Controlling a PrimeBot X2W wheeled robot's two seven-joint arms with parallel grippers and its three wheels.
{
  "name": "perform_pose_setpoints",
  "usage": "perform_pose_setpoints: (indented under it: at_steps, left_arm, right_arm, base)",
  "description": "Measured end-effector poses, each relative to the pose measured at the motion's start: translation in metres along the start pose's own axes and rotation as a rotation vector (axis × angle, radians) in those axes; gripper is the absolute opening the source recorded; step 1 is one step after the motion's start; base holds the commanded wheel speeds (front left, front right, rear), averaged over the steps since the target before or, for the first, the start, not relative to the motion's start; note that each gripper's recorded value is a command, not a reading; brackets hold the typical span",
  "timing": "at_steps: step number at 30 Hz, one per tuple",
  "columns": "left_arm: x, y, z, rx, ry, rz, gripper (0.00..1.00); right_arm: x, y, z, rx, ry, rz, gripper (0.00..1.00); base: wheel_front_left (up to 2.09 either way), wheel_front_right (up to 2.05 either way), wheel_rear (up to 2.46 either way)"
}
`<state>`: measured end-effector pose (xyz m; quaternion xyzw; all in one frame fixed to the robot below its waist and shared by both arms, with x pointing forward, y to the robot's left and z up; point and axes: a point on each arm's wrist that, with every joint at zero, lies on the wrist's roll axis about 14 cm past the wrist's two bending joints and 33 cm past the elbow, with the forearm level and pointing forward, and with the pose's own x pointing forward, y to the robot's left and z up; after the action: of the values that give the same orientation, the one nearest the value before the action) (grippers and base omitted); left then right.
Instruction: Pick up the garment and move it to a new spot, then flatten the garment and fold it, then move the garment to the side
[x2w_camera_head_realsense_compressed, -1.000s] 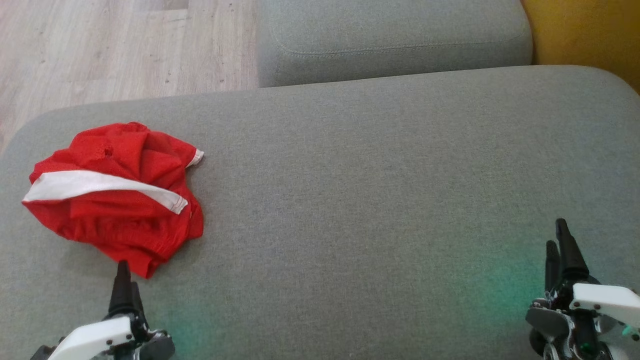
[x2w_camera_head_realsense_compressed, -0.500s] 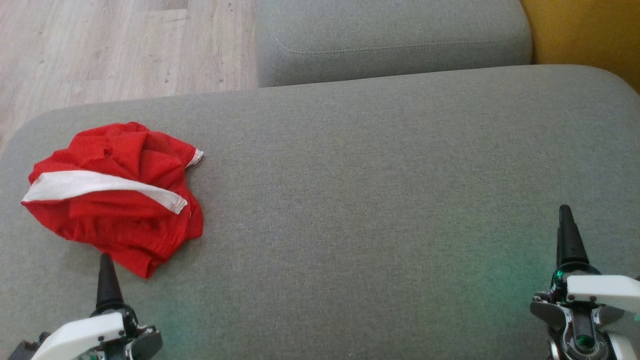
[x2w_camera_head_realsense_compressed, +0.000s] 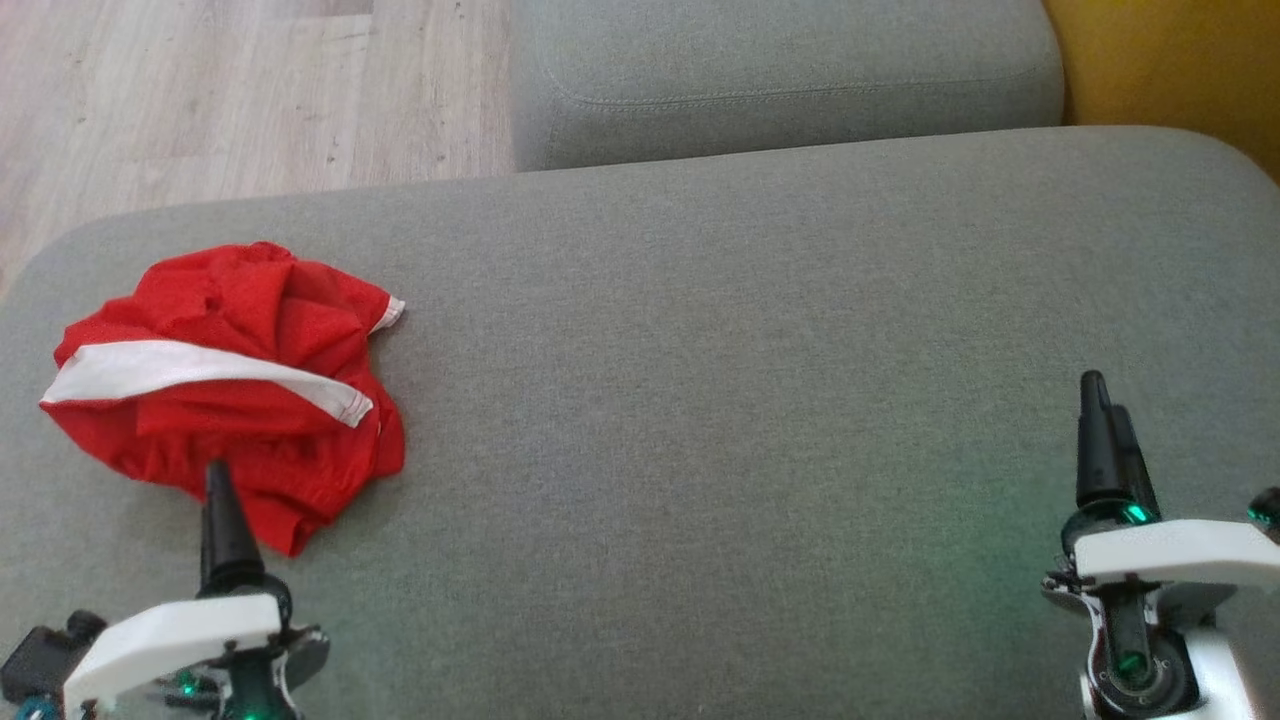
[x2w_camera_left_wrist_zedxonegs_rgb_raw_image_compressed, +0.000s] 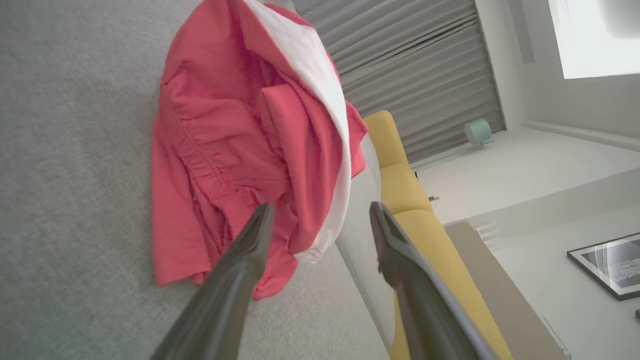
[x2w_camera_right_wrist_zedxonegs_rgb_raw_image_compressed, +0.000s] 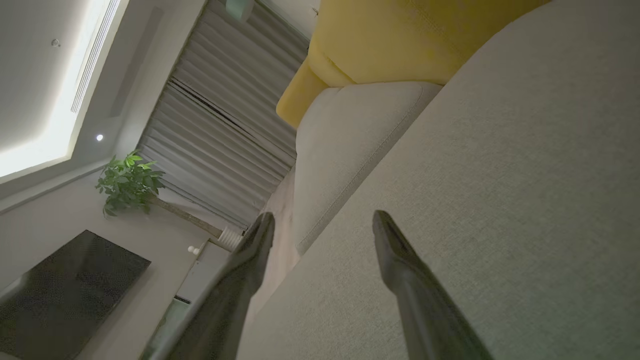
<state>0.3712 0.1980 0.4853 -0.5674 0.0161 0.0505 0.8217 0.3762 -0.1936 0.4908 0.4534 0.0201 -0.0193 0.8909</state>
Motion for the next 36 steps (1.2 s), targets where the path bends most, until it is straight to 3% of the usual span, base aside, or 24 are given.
perform_pose_setpoints:
  at_steps: [36]
  left_arm:
    - [0.001, -0.048, -0.044, 0.652, 0.039, -0.177, 1.00]
  right_arm:
    - [0.001, 0.027, -0.002, -0.621, -0.035, 0.108, 1.00]
  base:
    - [0.00, 0.00, 0.00]
